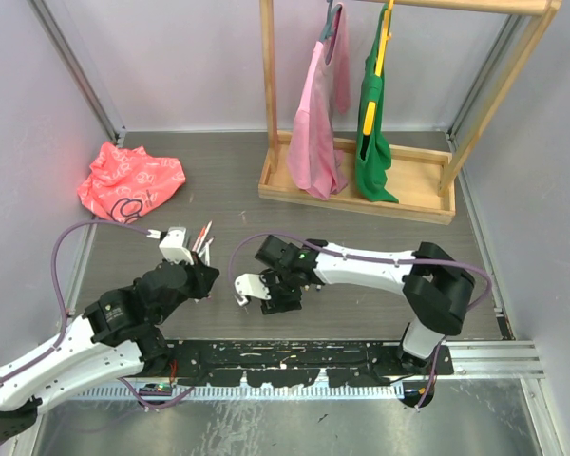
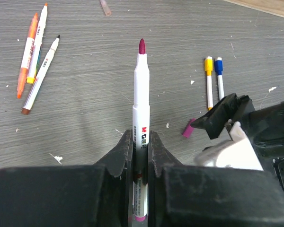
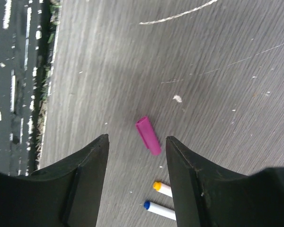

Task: Insert the pens into the pen caps
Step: Insert the pen cap onto the pen.

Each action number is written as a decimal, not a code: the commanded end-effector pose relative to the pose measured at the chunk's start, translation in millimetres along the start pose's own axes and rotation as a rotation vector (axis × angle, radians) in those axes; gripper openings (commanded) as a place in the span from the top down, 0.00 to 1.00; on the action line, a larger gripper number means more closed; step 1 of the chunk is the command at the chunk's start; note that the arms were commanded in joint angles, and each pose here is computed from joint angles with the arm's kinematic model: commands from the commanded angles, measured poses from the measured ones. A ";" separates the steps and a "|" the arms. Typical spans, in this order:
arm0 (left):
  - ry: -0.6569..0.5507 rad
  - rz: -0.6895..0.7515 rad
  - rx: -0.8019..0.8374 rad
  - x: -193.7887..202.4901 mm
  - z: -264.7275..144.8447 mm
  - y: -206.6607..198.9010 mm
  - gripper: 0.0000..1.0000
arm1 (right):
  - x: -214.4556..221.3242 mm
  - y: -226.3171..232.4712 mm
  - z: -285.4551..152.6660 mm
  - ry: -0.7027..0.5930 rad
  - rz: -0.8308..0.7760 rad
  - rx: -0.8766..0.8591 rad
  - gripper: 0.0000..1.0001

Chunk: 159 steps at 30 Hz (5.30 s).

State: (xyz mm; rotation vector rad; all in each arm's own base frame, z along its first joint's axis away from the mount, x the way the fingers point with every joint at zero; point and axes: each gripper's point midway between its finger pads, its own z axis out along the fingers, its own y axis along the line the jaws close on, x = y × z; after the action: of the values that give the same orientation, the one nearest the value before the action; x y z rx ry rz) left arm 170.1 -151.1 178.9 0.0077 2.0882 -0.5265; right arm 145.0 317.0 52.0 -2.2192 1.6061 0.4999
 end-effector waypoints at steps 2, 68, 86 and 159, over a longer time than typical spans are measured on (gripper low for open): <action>-0.042 -0.034 -0.020 -10.6 -3.0 3.0 1.00 | 2.3 -17.2 3.3 0.080 0.009 -0.007 0.45; 0.118 0.148 0.623 -7.0 3.8 -149.5 1.00 | -60.7 -47.0 -221.8 -1.345 1.316 0.570 1.00; 0.159 0.188 0.780 -4.5 -9.7 -176.4 1.00 | -61.3 -41.6 -274.2 -1.813 1.283 0.487 1.00; -0.057 0.159 0.630 -66.2 -4.0 -170.8 1.00 | -112.2 -35.7 -204.0 -1.565 1.245 0.172 0.81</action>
State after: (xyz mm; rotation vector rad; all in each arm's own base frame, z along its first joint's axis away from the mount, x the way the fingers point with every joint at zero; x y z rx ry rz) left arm 148.6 -287.3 222.8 0.5833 2.0060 -1.0244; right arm 182.2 307.7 268.5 0.1210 1.5397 1.5391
